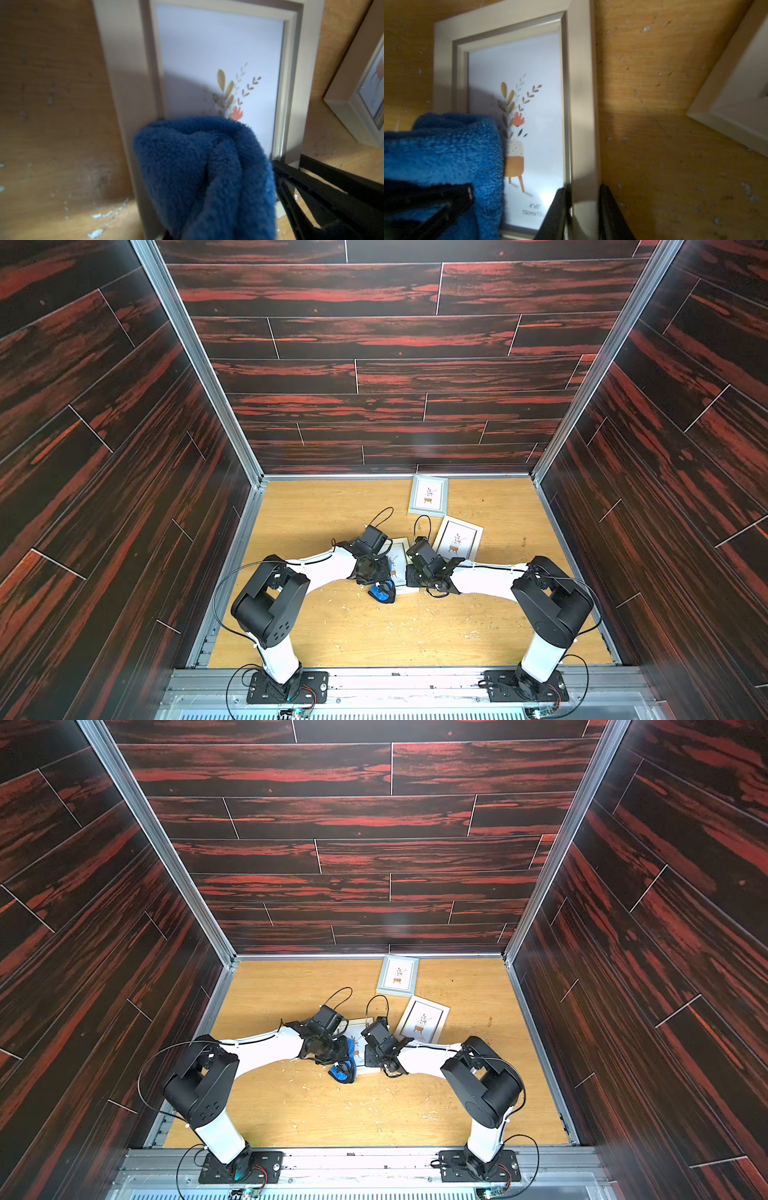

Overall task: Wipe the picture frame with a cloth
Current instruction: Wipe the dirt from the picture frame.

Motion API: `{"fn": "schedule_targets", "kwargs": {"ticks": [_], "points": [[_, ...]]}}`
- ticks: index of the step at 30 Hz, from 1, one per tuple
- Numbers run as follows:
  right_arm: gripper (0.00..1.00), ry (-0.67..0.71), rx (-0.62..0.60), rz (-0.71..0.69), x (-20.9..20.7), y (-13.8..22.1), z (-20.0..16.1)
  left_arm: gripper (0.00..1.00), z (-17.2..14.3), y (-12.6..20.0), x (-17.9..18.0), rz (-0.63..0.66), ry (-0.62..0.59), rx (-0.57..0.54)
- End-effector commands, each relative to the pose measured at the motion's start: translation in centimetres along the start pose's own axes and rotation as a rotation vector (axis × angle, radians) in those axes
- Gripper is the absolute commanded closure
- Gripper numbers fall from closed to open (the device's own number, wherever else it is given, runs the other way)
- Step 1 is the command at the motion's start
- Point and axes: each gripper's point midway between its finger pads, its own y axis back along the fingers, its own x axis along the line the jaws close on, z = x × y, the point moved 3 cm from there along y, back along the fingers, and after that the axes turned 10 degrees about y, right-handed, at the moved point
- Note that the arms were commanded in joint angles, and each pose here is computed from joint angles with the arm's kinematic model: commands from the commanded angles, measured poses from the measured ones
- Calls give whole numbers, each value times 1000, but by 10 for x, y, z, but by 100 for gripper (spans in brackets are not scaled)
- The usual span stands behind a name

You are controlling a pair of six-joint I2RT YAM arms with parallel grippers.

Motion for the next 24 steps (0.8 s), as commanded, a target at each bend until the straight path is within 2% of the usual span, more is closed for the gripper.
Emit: {"fn": "schedule_targets", "kwargs": {"ticks": [1,4,7,9,15,17,20,24], "points": [[100,-24,74,-73,-21,-4,-19,100,29,-5,31,128,22,-21],[100,-22,73,-79,-22,-4,-19,100,65,0,12,80,-19,-77],[100,-21,70,-80,-22,-4,-17,100,72,-7,5,62,-56,-53],[100,-20,72,-87,-22,-5,-17,100,57,-6,7,47,-64,-20],[100,-14,78,-89,-22,-9,-17,100,-21,10,48,97,-64,47],[100,-10,81,-88,-21,-10,-16,100,-31,12,52,96,-60,53],[100,-7,78,-88,-20,-11,-14,100,-15,11,51,103,-45,24],[100,-9,70,-90,-20,-7,-11,100,41,3,33,111,-48,-45]]}}
